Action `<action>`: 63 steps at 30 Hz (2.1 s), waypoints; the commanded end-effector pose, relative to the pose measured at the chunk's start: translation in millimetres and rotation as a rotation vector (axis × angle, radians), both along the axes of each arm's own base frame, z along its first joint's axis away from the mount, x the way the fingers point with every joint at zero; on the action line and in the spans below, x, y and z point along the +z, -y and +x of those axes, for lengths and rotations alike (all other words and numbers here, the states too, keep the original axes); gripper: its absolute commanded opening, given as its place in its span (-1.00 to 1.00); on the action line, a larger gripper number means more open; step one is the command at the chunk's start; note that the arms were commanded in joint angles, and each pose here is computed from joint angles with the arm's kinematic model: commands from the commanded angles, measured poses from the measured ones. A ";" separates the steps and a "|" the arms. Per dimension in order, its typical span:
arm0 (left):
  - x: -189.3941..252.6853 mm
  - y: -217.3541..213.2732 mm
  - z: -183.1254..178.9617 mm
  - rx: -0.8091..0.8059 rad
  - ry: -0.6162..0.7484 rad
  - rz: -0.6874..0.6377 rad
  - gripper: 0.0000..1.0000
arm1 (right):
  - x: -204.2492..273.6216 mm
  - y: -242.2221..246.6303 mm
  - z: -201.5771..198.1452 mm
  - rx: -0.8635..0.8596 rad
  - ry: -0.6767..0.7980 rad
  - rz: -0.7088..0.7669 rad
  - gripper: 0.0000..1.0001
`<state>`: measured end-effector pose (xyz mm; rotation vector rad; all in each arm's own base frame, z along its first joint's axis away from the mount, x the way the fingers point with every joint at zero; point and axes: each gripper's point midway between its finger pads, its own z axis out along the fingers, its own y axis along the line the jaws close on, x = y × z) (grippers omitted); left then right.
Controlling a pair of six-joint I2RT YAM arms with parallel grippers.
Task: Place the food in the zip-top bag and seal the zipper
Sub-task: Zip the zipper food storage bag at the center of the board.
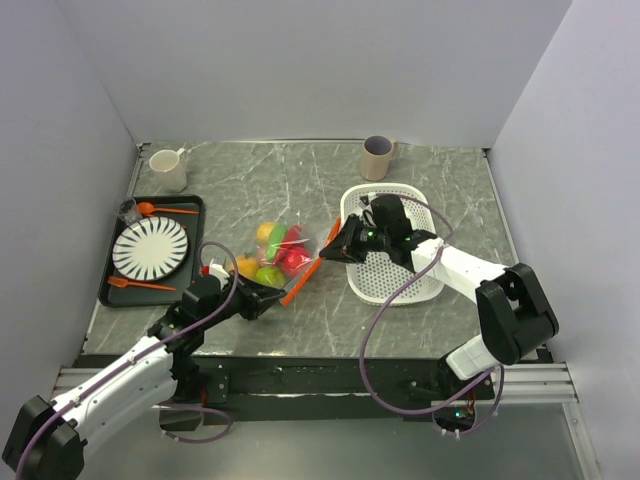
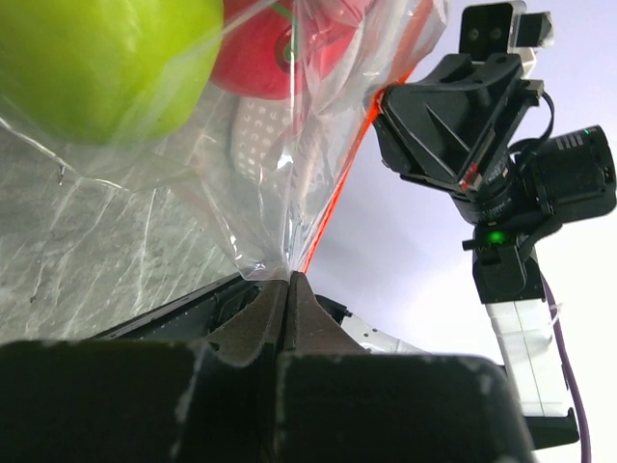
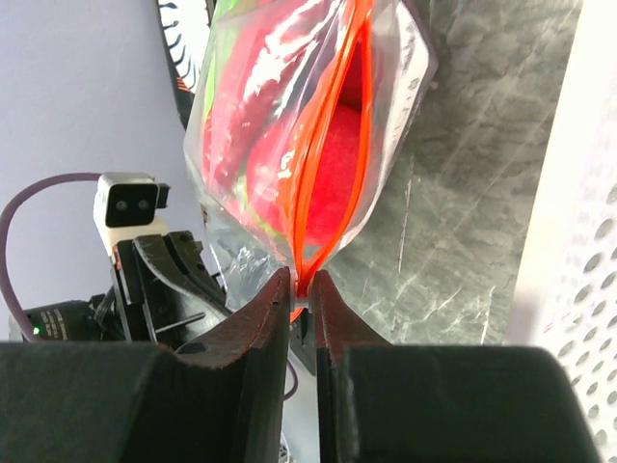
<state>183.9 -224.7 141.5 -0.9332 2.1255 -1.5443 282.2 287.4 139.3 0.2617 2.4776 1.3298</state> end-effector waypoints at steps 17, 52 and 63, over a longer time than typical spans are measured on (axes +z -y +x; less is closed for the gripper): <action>7.3 0.4 -4.1 -0.018 0.022 -0.011 -0.99 | 14.4 21.7 54.2 -0.090 0.106 -0.002 -0.63; 8.4 0.7 -4.7 -0.024 0.028 -0.015 -0.99 | 15.4 55.9 103.2 -0.184 0.114 -0.007 -0.62; 11.7 3.0 -3.8 -0.038 0.036 -0.012 -0.99 | 7.4 64.6 114.2 -0.208 0.108 -0.022 -0.62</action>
